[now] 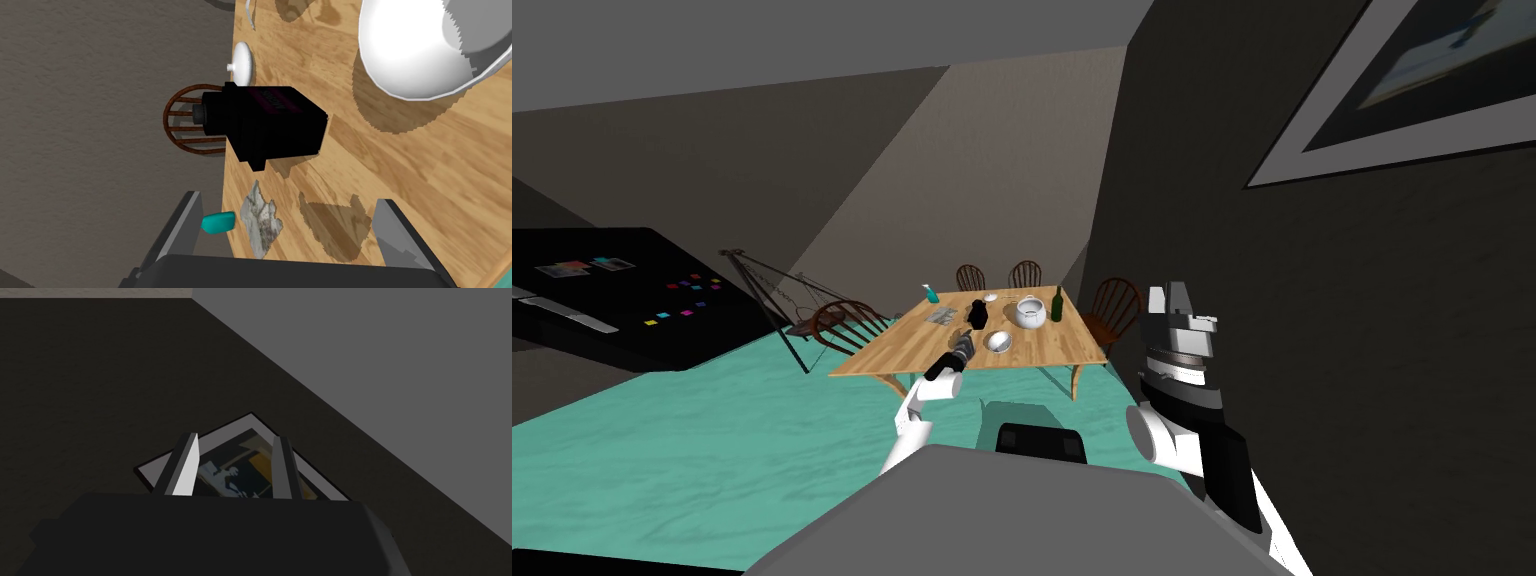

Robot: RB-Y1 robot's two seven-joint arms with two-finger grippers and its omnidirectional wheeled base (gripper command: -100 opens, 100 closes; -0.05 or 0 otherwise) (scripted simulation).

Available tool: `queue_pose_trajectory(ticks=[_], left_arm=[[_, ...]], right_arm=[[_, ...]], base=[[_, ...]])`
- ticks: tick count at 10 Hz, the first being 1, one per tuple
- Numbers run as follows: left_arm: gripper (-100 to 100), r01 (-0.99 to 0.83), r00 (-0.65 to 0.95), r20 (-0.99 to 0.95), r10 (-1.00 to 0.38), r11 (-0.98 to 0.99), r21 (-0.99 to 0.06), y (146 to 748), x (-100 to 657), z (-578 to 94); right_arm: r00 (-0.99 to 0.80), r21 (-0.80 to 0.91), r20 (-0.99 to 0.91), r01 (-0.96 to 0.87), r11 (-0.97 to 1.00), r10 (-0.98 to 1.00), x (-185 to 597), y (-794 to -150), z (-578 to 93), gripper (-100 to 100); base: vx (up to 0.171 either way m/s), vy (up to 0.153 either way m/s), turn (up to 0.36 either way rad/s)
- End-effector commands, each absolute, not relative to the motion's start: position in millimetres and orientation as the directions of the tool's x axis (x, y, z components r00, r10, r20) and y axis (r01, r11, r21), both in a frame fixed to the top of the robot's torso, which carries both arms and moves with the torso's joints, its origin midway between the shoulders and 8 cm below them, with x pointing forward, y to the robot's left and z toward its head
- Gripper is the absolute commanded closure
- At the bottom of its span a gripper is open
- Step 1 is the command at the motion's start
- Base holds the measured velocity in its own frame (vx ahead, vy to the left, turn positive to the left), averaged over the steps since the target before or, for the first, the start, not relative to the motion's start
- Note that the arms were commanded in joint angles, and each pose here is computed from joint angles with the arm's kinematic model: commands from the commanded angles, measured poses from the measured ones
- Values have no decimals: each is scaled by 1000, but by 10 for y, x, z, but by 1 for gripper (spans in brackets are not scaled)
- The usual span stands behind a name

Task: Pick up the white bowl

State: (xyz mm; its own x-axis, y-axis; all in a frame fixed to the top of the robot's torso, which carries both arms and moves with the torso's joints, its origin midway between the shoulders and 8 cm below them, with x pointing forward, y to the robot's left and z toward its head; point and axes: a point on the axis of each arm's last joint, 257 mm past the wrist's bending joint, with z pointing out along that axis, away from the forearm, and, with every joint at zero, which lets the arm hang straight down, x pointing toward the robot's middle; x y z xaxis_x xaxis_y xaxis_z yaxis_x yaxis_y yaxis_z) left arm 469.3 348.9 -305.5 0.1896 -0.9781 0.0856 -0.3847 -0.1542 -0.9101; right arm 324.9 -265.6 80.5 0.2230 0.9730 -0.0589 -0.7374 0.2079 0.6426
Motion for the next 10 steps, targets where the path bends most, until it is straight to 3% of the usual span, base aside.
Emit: queue_pose_trajectory(ticks=[1,10], left_arm=[[-100,-433,206,81,-975,-165,-886,3537,4669,-3203],[-100,-638,278,46,-959,-220,-738,3748,4438,-3837]], right_arm=[[223,643,-59,-737,208,973,3249,-2656,805,0],[223,643,-59,-737,208,973,3249,-2657,805,0]], base=[[39,-64,-18],[48,-76,-13]])
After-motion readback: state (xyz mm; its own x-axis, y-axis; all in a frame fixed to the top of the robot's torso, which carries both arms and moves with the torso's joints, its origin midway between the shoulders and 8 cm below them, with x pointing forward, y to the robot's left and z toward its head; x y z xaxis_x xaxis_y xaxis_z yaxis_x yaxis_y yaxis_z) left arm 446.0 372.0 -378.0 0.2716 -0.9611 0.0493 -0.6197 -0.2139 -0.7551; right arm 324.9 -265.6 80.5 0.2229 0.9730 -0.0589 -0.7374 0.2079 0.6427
